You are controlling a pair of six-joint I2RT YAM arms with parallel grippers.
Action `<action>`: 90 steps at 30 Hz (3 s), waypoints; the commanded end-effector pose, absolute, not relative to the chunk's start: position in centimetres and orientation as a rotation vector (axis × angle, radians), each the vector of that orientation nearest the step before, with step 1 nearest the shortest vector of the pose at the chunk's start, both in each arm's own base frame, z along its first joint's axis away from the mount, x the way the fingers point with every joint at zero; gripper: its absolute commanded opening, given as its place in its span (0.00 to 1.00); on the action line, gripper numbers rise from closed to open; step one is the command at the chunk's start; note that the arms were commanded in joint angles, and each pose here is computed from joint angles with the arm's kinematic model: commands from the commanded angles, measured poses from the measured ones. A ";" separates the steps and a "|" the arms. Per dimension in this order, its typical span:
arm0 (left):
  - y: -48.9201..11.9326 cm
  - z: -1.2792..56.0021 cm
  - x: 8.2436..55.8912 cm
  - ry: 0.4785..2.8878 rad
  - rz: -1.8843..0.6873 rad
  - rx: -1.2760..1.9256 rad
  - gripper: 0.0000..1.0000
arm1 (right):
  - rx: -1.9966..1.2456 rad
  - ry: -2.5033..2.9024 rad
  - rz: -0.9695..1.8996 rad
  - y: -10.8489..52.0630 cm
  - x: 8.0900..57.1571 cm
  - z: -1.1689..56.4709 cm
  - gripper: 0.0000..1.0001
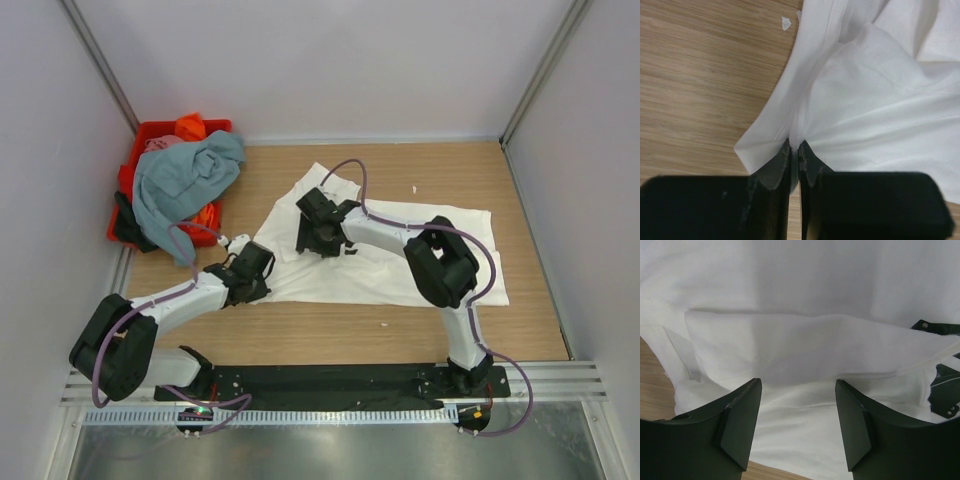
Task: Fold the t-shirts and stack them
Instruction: Fold the tshirt
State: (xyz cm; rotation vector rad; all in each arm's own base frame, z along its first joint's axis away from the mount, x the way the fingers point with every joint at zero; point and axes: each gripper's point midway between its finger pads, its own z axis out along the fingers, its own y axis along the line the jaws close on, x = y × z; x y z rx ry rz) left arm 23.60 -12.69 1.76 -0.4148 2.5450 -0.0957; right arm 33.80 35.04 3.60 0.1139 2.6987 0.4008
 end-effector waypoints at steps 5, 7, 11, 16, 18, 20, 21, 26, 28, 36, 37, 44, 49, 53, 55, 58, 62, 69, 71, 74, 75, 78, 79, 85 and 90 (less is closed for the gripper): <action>-12.2 1.0 22.9 2.564 -0.061 -0.407 0.07 | 0.133 2.624 0.450 36.8 35.7 5.0 0.63; -12.2 1.0 22.9 2.563 -0.063 -0.408 0.07 | 0.131 2.616 0.462 37.3 36.2 5.2 0.43; -12.2 0.9 22.9 2.568 -0.062 -0.405 0.06 | 0.125 2.629 0.466 37.7 36.6 4.6 0.08; -12.3 1.0 22.6 2.575 -0.079 -0.406 0.03 | 0.145 2.596 0.494 37.8 38.1 6.3 0.01; -12.3 1.0 22.2 2.579 -0.092 -0.416 0.02 | 0.174 2.573 0.502 37.2 39.2 7.2 0.01; -12.1 0.8 21.8 2.583 -0.096 -0.428 0.02 | 0.211 2.547 0.510 36.5 40.7 8.1 0.01; -12.1 0.7 21.6 2.587 -0.101 -0.431 0.02 | 0.224 2.543 0.512 36.3 41.1 8.1 0.01; -11.9 0.8 21.2 2.586 -0.111 -0.447 0.02 | 0.278 2.542 0.525 35.1 43.5 7.7 0.01; -12.0 0.8 21.1 2.589 -0.111 -0.448 0.02 | 0.286 2.551 0.532 34.7 44.2 7.3 0.15; -11.9 1.2 20.8 2.597 -0.110 -0.455 0.21 | 0.246 2.541 0.498 32.8 45.9 8.8 0.62; -11.7 1.4 20.5 2.601 -0.099 -0.463 0.42 | 0.255 2.523 0.475 31.9 46.3 9.6 0.63; -10.9 5.9 20.9 2.494 -0.062 -0.449 0.68 | 0.255 2.367 0.292 24.7 44.3 16.4 0.69; -11.2 9.8 23.0 2.411 -0.050 -0.415 0.66 | 0.292 2.360 0.241 19.4 38.7 16.2 0.73; -13.6 9.9 24.7 2.425 -0.113 -0.339 0.58 | 0.407 2.397 0.281 15.2 34.8 13.4 0.74; -15.5 9.5 25.6 2.434 -0.197 -0.307 0.56 | 0.508 2.425 0.284 12.1 33.0 11.1 0.74; -17.5 7.6 26.5 2.469 -0.257 -0.286 0.53 | 0.611 2.461 0.297 9.3 31.8 8.3 0.73; -18.4 4.2 27.1 2.534 -0.220 -0.266 0.52 | 0.695 2.521 0.340 7.3 31.4 5.1 0.73; -14.8 0.9 24.8 2.626 0.031 -0.352 0.52 | 0.892 2.537 0.266 3.9 29.4 2.3 0.73; -13.9 0.6 23.8 2.631 0.054 -0.390 0.52 | 0.920 2.533 0.238 3.5 28.6 2.2 0.74; -13.3 1.5 23.1 2.615 0.043 -0.422 0.53 | 0.945 2.492 0.164 2.3 28.4 2.7 0.75; -13.3 1.9 22.7 2.628 0.042 -0.420 0.54 | 0.943 2.484 0.169 2.3 28.7 3.1 0.75; -14.1 5.3 23.9 2.575 -0.022 -0.400 0.60 | 0.884 2.472 0.178 2.4 30.2 5.2 0.75; -14.2 6.8 24.7 2.541 -0.024 -0.388 0.63 | 0.842 2.467 0.184 2.4 30.7 6.2 0.75; -16.8 18.6 35.3 2.266 -0.019 -0.257 0.91 | 0.715 2.332 0.161 1.5 34.9 14.0 0.77; -21.3 17.5 45.9 2.322 -0.276 -0.128 0.91 | 0.648 2.315 0.219 2.3 35.9 16.4 0.78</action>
